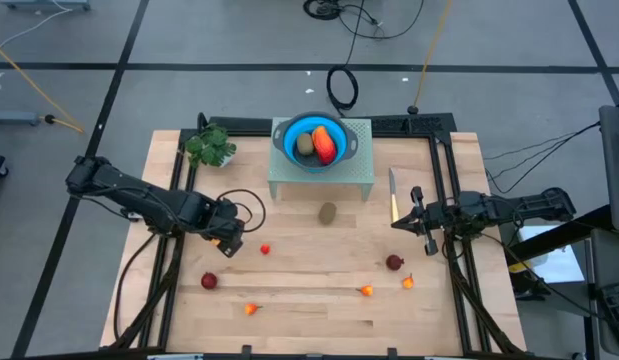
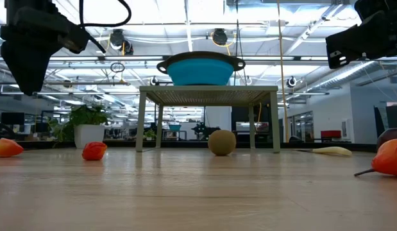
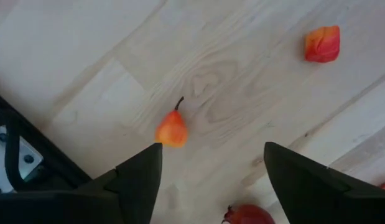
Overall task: Pick & Place Fruit
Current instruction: Put the peach into the colander on the shelf
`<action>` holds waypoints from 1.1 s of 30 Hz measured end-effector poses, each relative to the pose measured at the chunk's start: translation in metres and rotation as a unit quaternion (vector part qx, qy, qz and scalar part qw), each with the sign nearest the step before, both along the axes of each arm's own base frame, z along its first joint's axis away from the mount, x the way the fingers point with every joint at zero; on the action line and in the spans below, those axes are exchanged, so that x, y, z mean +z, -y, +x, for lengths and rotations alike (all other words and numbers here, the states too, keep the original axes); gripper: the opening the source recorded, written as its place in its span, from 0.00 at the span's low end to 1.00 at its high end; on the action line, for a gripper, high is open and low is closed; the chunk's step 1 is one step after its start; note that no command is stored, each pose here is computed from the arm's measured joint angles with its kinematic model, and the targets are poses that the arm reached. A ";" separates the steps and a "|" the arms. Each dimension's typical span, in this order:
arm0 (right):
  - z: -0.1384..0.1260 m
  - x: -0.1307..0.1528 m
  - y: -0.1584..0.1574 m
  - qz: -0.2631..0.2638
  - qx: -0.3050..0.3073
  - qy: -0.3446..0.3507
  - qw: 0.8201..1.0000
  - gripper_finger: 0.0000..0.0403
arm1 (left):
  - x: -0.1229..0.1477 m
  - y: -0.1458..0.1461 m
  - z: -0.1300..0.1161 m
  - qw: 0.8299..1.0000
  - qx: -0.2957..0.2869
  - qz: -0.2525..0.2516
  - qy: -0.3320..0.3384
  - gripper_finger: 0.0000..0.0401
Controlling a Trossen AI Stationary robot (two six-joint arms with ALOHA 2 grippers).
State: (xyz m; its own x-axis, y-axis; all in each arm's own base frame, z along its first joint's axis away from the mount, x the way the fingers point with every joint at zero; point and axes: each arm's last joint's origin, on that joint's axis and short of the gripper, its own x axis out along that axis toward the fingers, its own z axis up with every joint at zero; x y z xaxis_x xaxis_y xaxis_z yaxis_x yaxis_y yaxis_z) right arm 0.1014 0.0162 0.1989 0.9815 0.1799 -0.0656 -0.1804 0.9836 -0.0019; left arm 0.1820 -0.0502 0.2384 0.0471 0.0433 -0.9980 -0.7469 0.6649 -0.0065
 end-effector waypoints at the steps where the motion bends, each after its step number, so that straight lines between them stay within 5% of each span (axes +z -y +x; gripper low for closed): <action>1: 0.000 0.000 0.000 0.000 0.000 0.000 1.000 0.00 | 0.000 0.000 0.000 1.000 -0.004 0.000 0.000 0.71; 33: 0.000 0.000 0.000 0.000 0.000 0.000 1.000 0.00 | -0.074 0.002 -0.028 0.999 -0.010 -0.001 -0.050 0.71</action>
State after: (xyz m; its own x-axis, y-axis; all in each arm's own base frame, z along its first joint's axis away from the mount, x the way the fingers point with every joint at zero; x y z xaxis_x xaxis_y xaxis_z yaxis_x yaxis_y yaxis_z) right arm 0.1014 0.0162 0.1989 0.9814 0.1806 -0.0656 -0.1812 0.9835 -0.0019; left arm 0.1540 -0.0518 0.1642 -0.0513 0.0423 -0.9978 -0.7306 0.6796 0.0663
